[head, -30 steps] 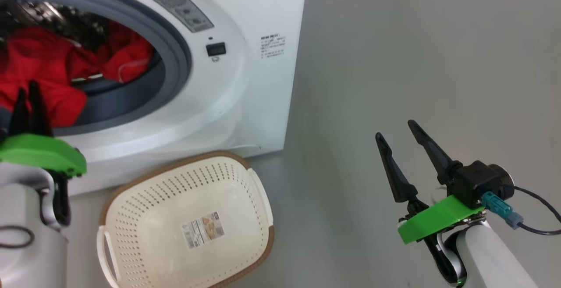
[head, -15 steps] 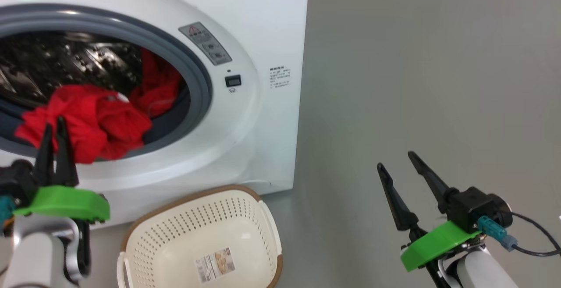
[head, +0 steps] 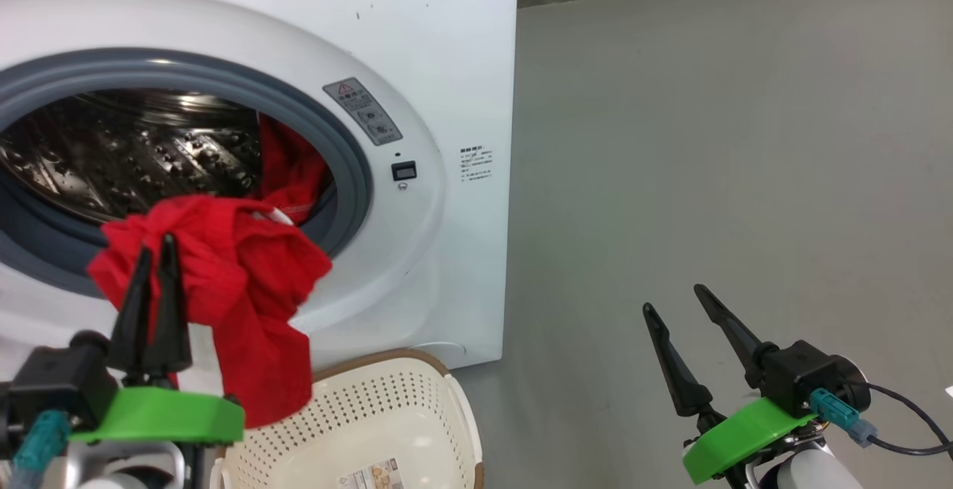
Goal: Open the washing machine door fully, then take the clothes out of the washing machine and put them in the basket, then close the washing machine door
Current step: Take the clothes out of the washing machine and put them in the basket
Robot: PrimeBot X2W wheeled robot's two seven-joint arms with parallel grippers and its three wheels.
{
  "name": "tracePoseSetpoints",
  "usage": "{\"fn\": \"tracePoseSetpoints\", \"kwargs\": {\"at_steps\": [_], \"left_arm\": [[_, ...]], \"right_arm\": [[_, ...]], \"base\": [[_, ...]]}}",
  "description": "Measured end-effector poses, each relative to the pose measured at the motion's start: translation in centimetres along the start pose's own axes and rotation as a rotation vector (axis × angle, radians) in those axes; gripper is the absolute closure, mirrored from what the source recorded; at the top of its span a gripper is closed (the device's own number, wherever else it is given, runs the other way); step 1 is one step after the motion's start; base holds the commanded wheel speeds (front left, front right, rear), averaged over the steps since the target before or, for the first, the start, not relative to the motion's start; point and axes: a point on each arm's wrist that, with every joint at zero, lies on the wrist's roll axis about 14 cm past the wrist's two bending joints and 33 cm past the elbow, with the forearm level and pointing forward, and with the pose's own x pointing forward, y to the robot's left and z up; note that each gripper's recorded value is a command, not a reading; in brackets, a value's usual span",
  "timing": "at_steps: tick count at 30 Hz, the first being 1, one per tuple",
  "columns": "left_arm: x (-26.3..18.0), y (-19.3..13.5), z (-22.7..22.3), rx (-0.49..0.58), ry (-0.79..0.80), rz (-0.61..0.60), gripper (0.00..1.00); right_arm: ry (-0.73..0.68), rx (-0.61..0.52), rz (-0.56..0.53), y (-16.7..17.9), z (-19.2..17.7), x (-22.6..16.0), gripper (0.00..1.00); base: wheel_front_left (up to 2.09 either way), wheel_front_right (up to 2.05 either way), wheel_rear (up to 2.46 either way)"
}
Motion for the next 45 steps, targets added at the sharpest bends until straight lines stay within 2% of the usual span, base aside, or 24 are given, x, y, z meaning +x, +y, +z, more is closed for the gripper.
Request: {"fn": "tracePoseSetpoints", "kwargs": {"at_steps": [6, 11, 26, 28, 34, 45], "left_arm": [[-0.9, -1.6, -0.8, -0.034, 0.049, -0.03, 1.0], [-1.4, -2.4, -3.5, -0.075, 0.144, -0.04, 1.0], [-4.6, -3.3, -20.1, -0.156, 0.61, -0.032, 1.0], [-4.4, -3.3, -21.8, -0.156, 0.651, -0.029, 1.0], [-4.2, -3.8, -27.2, -0.271, 0.805, 0.018, 1.0], [-6.9, -4.2, -34.1, -0.269, 1.087, 0.062, 1.0]], "right_arm": [[0.011, 0.004, 0.0, 0.0, -0.4, 0.3, 0.0], [0.034, 0.009, 0.0, -0.1, -1.3, 0.6, 0.0], [0.098, 0.02, -0.009, -1.0, -3.9, 3.3, 0.0], [0.112, 0.022, -0.011, -1.2, -4.6, 3.7, 0.0], [0.144, 0.019, -0.015, -1.8, -6.3, 5.4, 0.0], [0.202, 0.024, -0.041, -3.1, -9.0, 6.3, 0.0]], "base": [[0.0, 0.0, 0.0], [0.0, 0.0, 0.0], [0.0, 0.0, 0.0], [0.0, 0.0, 0.0], [0.0, 0.0, 0.0], [0.0, 0.0, 0.0]]}}
